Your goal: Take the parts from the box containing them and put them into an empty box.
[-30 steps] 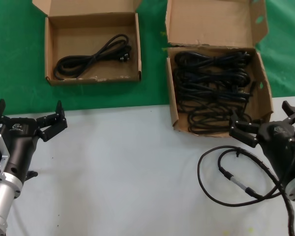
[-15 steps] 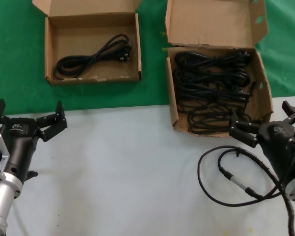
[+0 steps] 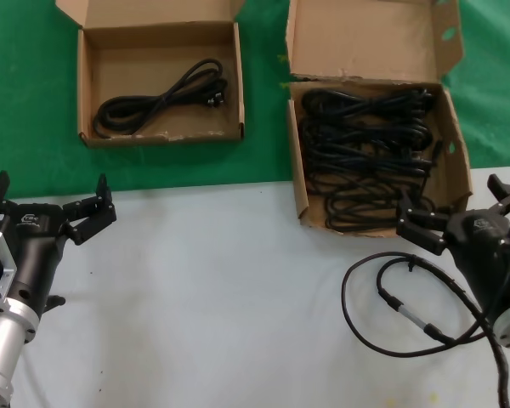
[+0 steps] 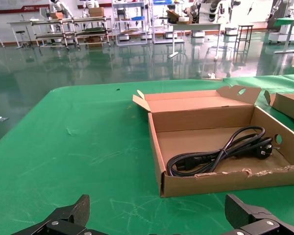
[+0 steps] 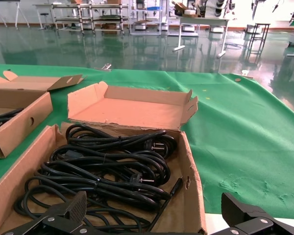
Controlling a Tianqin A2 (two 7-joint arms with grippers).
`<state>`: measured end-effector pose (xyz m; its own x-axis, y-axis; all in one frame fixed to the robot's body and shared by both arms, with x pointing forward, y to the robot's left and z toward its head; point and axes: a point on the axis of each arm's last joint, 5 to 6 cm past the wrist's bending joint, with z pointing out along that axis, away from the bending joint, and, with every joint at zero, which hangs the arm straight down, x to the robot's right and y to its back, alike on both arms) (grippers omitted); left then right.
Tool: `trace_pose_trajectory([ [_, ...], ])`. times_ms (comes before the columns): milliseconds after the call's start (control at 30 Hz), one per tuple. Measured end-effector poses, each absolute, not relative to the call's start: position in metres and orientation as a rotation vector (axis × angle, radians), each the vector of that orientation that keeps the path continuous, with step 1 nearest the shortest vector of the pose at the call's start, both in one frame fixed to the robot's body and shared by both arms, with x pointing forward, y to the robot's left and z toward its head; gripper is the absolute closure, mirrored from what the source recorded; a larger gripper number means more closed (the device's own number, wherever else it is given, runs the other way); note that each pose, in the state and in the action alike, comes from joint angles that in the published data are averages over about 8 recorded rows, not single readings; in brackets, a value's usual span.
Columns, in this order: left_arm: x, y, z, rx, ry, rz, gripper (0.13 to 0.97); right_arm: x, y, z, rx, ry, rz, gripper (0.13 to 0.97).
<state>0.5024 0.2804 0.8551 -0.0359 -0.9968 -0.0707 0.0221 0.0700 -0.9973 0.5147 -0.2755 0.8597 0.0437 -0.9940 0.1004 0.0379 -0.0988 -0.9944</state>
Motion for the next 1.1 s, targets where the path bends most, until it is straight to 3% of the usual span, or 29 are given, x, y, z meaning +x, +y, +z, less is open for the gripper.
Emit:
trace_pose_trajectory([
  [1100, 0.5024, 0.2804, 0.8551, -1.124, 1.253, -1.193, 0.132, 0.5147, -0.2755, 0.8597, -1.276, 1.1, -1.265, 0.13],
])
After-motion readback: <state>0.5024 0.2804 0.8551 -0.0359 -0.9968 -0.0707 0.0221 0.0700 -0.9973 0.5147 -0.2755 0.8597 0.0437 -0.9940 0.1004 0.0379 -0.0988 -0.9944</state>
